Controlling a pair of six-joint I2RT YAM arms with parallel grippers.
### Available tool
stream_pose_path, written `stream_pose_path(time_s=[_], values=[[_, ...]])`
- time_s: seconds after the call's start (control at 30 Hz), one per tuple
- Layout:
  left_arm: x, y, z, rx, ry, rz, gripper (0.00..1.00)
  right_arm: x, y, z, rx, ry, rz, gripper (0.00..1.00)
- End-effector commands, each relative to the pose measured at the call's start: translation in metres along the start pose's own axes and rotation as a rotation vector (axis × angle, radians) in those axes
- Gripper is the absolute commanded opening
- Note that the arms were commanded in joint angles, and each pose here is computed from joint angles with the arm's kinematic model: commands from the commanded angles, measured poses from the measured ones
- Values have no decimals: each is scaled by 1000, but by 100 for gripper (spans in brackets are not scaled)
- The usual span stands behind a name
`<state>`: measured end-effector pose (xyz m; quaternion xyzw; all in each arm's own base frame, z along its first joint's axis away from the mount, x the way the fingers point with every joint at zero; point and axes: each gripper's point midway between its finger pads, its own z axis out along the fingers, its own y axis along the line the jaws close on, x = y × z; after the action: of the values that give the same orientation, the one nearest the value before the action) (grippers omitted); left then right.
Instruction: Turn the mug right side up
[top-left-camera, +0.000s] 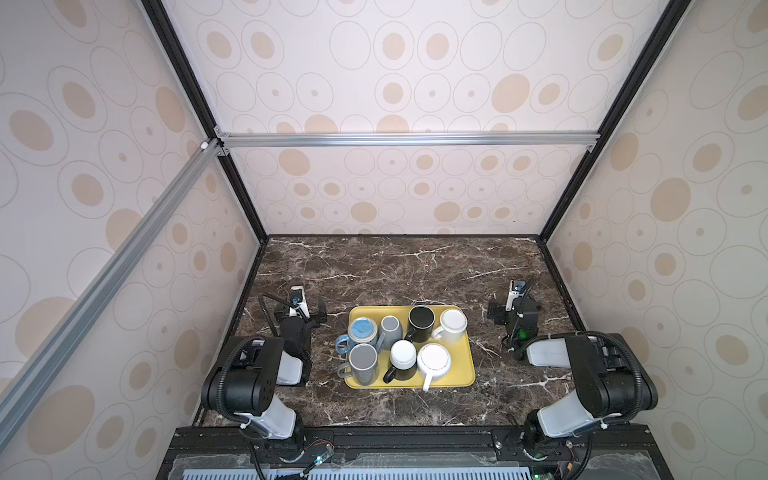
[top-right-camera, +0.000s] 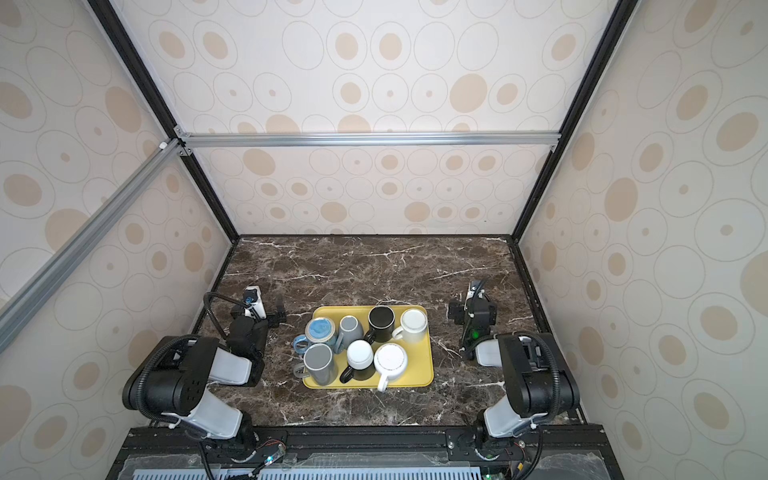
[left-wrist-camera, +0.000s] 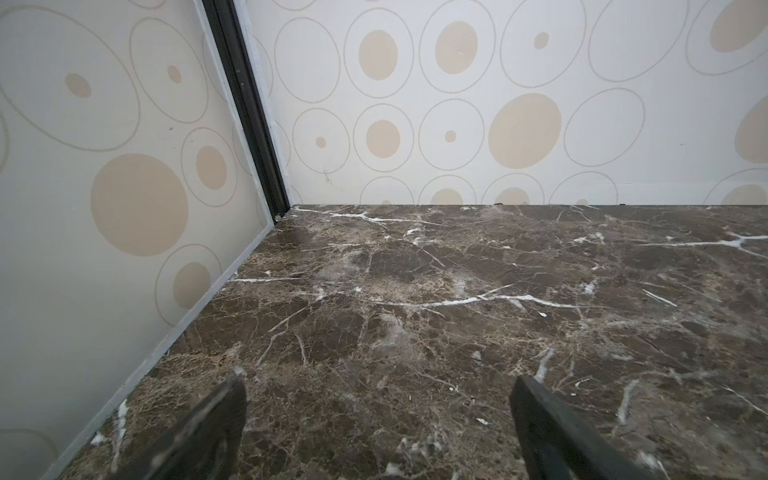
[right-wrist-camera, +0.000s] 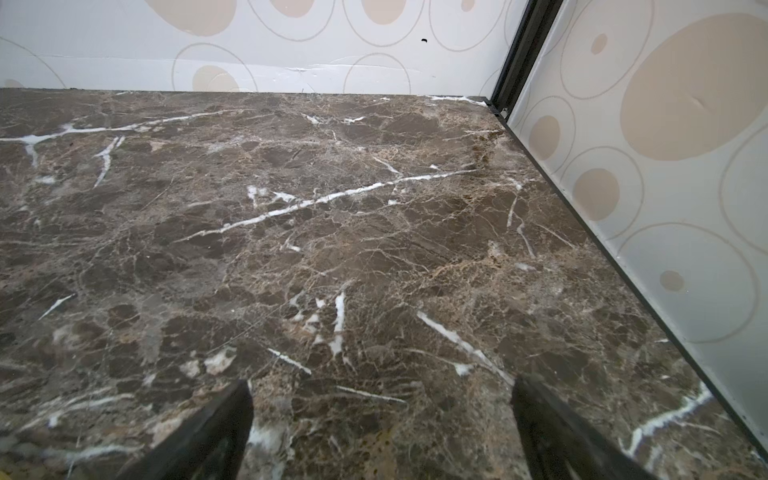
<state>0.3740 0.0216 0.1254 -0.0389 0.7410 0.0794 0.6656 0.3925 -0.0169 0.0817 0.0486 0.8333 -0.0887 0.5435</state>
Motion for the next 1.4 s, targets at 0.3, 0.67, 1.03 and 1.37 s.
stream_pose_path(time_s=[0.3, 0.67, 1.03, 1.37], values=[[-6, -2, 2, 18, -18, 9, 100, -7, 0, -2, 7, -28, 9, 100], [-4, -2, 4, 20, -9, 7, 100, -7, -1, 0, -3, -23, 22, 100], [-5, -2, 4, 21, -11, 7, 100, -7, -1, -1, -1, -22, 17, 100], [-26, 1, -8, -30, -49, 26, 100, -19, -3, -9, 0, -15, 12, 100]])
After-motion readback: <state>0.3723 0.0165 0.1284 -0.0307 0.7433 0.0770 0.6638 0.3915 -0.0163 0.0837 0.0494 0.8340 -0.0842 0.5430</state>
